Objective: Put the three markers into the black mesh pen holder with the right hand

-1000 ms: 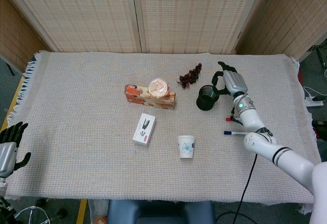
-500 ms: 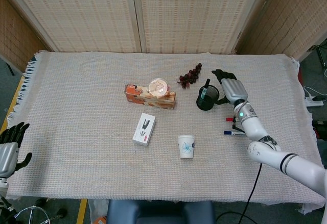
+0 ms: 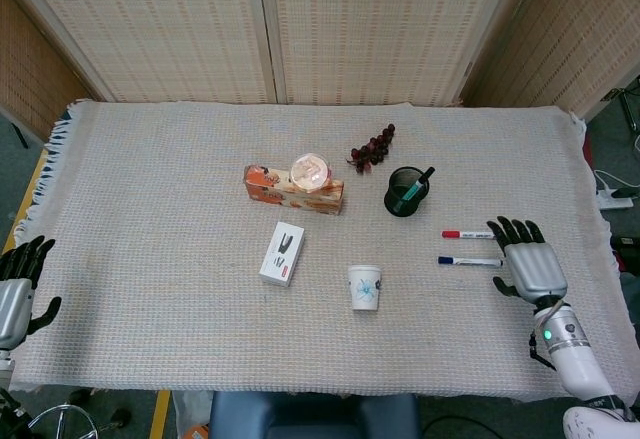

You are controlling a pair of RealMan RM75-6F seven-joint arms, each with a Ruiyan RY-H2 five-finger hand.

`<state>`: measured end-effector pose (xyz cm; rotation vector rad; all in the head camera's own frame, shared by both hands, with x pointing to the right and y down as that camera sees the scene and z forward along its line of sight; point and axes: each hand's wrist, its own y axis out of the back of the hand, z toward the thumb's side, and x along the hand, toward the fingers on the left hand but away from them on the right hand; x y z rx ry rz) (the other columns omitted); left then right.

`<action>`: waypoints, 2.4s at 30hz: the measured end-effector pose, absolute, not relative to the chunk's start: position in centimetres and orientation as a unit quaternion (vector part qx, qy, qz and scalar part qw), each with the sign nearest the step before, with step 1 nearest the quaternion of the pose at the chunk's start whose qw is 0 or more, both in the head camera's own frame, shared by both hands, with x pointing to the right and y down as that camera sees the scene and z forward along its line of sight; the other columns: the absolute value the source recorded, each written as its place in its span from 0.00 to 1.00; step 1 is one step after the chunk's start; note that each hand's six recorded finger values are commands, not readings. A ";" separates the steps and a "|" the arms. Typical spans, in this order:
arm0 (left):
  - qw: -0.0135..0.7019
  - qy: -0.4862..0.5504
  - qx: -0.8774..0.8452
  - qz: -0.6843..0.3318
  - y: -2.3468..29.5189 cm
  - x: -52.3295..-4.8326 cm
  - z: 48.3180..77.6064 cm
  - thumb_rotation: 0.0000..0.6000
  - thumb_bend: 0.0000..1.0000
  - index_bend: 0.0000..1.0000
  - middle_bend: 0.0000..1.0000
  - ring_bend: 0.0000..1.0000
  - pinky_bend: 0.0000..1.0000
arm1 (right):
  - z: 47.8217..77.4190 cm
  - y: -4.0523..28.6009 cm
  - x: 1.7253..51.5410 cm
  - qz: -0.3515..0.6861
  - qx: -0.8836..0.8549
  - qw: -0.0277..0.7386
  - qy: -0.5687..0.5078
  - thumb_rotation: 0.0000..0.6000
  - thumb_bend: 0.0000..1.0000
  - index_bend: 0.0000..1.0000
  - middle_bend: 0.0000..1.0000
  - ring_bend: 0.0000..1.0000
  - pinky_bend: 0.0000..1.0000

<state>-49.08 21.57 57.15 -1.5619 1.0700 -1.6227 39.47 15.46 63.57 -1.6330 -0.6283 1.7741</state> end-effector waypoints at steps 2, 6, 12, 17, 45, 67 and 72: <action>0.318 0.406 -0.594 -0.617 21.6 -49.1 57.2 1.00 0.32 0.01 0.00 0.00 0.05 | 64.5 15.7 41.0 0.689 -0.611 0.312 -0.233 1.00 0.22 0.14 0.00 0.02 0.00; 0.315 0.403 -0.595 -0.620 21.6 -49.1 57.3 1.00 0.32 0.02 0.00 0.00 0.05 | 66.6 16.1 42.5 0.706 -0.604 0.297 -0.219 1.00 0.22 0.27 0.00 0.04 0.00; 0.314 0.403 -0.593 -0.622 21.6 -49.2 57.3 1.00 0.32 0.01 0.00 0.00 0.05 | 69.5 14.7 40.2 0.688 -0.627 0.295 -0.216 1.00 0.22 0.41 0.00 0.06 0.00; 0.315 0.407 -0.591 -0.622 21.6 -49.4 57.1 1.00 0.32 0.01 0.00 0.00 0.05 | 70.6 12.7 36.5 0.656 -0.654 0.308 -0.218 1.00 0.22 0.44 0.00 0.06 0.00; 0.310 0.407 -0.591 -0.623 21.5 -49.6 57.2 1.00 0.32 0.01 0.00 0.00 0.05 | 74.3 13.1 34.8 0.673 -0.653 0.306 -0.164 1.00 0.25 0.50 0.00 0.07 0.00; 0.311 0.410 -0.593 -0.620 21.5 -49.4 57.1 1.00 0.32 0.01 0.00 0.00 0.06 | 69.5 9.1 33.2 0.611 -0.690 0.272 -0.276 1.00 0.28 0.67 0.02 0.08 0.00; 0.312 0.412 -0.594 -0.617 21.6 -49.4 56.9 1.00 0.32 0.01 0.00 0.00 0.06 | 66.0 5.9 31.4 0.540 -0.729 0.232 -0.351 1.00 0.28 0.67 0.02 0.08 0.00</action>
